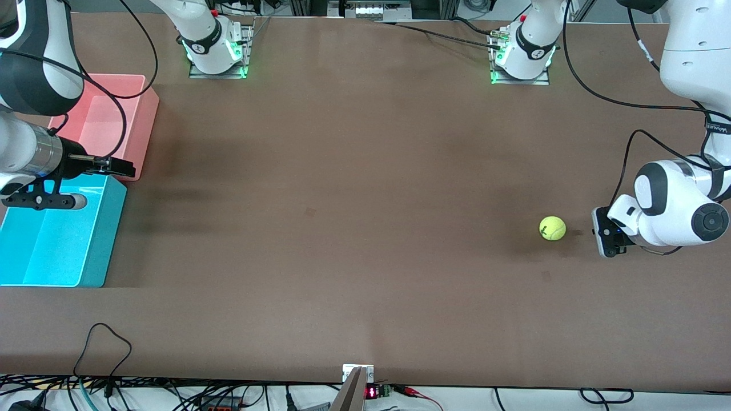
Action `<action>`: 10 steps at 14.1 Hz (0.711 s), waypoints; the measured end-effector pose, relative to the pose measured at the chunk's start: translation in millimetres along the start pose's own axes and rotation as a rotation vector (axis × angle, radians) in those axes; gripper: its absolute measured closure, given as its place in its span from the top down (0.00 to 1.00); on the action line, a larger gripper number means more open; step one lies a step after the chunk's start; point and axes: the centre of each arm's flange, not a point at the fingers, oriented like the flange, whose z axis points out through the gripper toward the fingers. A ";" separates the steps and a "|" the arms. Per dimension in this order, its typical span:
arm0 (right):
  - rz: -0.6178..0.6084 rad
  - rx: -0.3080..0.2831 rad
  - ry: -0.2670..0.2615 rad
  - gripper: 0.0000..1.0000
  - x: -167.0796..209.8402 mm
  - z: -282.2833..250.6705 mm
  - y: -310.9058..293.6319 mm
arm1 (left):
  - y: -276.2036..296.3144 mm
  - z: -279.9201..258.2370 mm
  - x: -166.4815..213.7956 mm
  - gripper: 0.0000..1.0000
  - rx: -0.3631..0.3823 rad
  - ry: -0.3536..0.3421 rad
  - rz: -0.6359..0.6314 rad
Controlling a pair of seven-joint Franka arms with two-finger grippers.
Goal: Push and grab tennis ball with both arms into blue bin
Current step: 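Push the tennis ball with the left gripper toward the right gripper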
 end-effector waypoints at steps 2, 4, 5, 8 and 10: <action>0.001 0.000 -0.003 1.00 0.2 0.9 0.5 | 3.2 11.2 -0.9 0.01 0.028 0.001 0.014; 0.001 0.000 -0.004 1.00 0.4 1.3 0.5 | 6.7 20.5 -3.9 0.01 0.047 0.002 0.032; 0.001 0.000 -0.004 1.00 0.5 1.6 0.4 | 7.8 22.7 -7.1 0.01 0.050 0.003 0.037; 0.000 0.000 -0.005 1.00 0.6 1.8 0.2 | 12.6 27.0 -9.8 0.01 0.043 0.005 0.042; 0.000 0.000 -0.005 1.00 0.7 2.0 0.2 | 19.3 27.7 -4.3 0.01 0.034 0.009 0.048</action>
